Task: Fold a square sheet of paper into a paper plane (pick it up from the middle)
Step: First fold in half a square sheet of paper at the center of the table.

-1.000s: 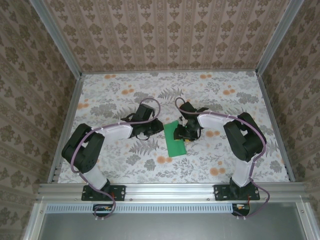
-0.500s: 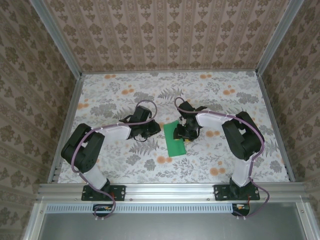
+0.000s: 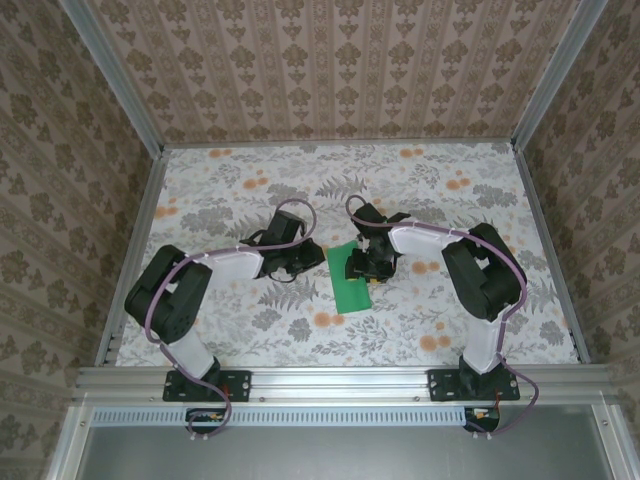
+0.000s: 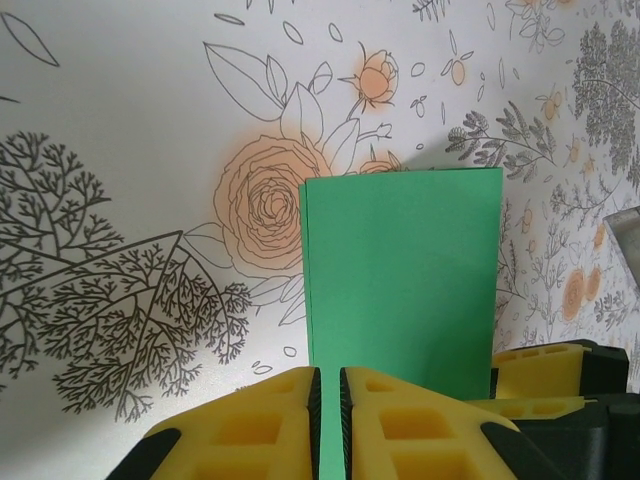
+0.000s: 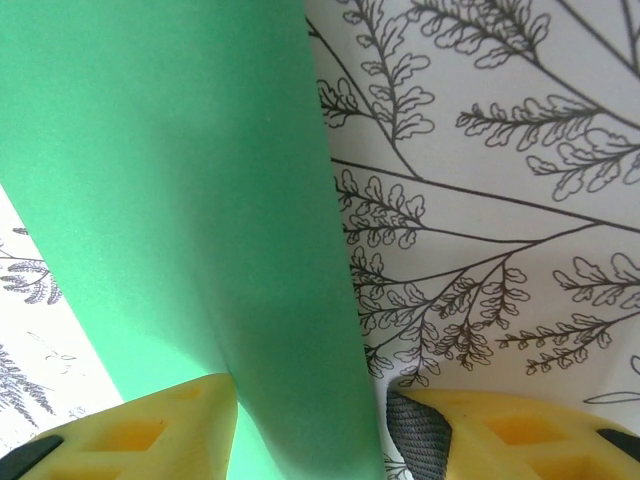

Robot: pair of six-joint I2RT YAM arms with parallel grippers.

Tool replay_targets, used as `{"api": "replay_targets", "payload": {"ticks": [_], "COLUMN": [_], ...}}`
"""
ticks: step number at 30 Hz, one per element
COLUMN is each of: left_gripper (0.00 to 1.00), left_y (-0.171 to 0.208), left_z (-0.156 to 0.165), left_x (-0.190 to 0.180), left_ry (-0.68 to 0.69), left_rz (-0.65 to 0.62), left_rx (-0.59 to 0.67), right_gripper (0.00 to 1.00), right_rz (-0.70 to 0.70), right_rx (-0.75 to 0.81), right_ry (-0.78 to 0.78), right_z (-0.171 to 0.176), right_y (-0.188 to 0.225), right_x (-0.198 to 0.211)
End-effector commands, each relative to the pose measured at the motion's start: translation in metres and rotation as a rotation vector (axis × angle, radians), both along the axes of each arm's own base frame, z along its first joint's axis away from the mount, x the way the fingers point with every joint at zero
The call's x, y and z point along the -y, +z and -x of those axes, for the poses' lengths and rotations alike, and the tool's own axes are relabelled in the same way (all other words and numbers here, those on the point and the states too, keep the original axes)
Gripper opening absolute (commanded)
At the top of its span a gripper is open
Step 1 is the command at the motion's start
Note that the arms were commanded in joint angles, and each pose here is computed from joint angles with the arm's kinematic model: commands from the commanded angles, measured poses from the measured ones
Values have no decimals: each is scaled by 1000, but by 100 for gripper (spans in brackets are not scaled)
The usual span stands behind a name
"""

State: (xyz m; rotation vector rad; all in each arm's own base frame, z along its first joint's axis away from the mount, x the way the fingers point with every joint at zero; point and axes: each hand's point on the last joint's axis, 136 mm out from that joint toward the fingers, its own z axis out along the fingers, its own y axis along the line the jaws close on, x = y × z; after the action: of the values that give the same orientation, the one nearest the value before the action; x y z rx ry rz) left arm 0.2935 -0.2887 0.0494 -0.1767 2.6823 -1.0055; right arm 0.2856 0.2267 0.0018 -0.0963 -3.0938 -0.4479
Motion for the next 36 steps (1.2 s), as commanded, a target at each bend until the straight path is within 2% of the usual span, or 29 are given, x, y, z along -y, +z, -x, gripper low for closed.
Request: {"api": "replay_targets", "payload": {"ticks": [1,16,36], "left_gripper": [17,15,15], "left_y": [2,1,-4], "left_z": [0,3,6], "left_x": [11,25,32], "left_ry": [-22,-64,-92], "left_rz": [28,45,54], "left_rx": [-4,-16,-39], "right_gripper": [52,55,53], "right_rz": [199,198,231], "right_rx": [-172,-185,-197], "right_ry": [29,77,114], "right_z": [51,56,59], "right_y": [-96,-104,-110], "right_x": [31,31,36]}}
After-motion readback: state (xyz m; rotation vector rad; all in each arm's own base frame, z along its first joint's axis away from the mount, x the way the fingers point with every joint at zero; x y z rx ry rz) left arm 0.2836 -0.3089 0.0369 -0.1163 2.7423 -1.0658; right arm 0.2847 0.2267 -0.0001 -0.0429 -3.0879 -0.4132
